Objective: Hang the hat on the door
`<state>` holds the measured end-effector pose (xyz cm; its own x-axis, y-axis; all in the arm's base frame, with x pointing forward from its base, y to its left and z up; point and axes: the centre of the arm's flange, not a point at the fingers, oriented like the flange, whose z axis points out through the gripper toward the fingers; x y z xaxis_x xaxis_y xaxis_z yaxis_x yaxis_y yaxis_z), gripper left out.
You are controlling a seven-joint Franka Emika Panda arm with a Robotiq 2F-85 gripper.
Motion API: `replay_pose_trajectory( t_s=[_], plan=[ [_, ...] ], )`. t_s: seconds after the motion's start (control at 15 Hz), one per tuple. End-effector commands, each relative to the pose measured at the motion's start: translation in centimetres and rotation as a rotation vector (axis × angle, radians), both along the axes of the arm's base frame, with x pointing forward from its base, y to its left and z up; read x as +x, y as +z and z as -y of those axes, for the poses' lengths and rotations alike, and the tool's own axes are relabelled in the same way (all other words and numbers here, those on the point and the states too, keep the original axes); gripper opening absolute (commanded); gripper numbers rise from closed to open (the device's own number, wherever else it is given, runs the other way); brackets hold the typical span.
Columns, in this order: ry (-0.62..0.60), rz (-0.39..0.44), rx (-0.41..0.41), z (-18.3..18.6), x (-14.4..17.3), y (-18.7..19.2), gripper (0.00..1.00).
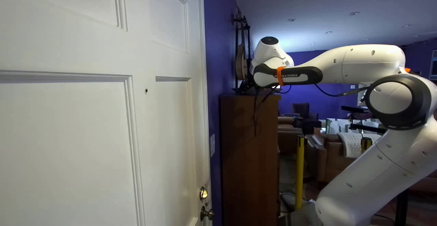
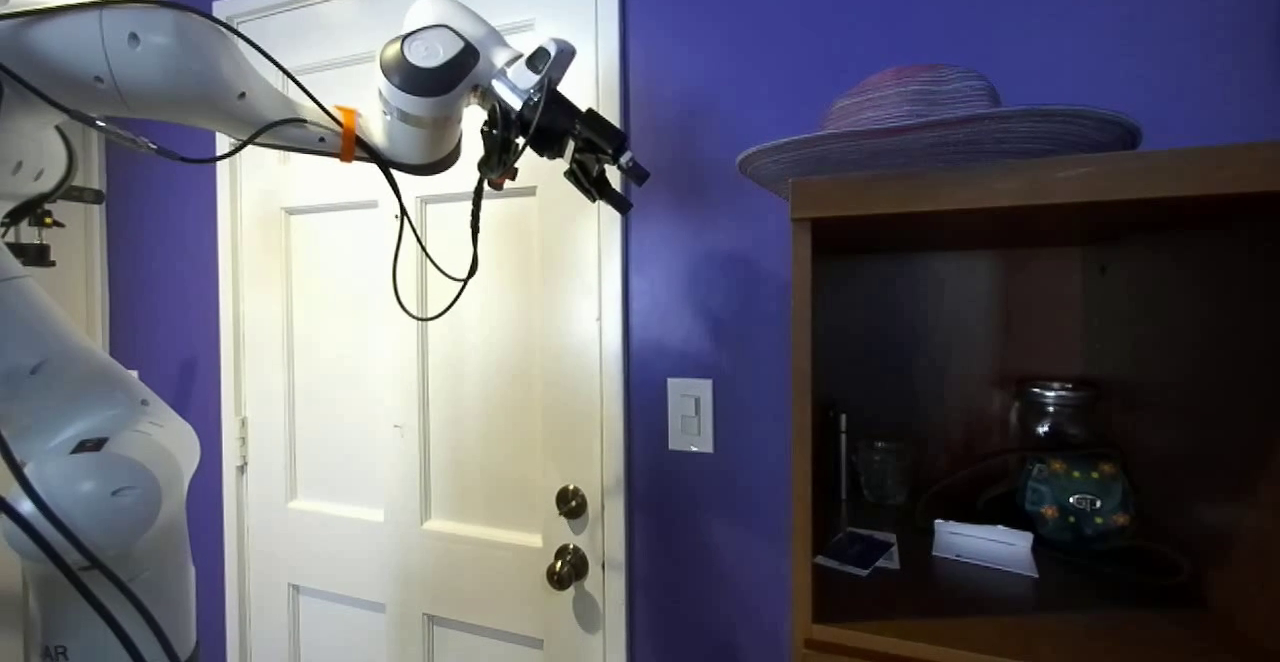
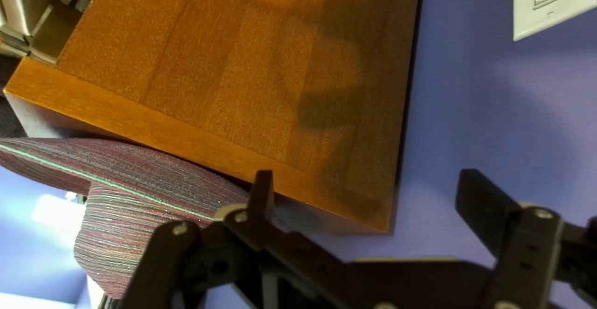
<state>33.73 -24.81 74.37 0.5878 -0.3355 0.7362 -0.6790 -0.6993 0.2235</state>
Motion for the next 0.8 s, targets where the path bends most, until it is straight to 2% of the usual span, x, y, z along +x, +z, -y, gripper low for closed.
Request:
replay_pose_trajectory(
  t_s=[0.0,0.2,0.4,0.73],
  plan=[
    [0.021,0.080,0.028,3.1,-0.1,1.8,1.00],
    [0.025,0.168,0.001,5.8,-0.9,3.3,1.00],
    [-0.001,0.229,0.033,9.0,-1.2,4.5,1.00],
    [-0.054,0.282,0.056,13.1,-1.2,6.5,1.00]
  ],
)
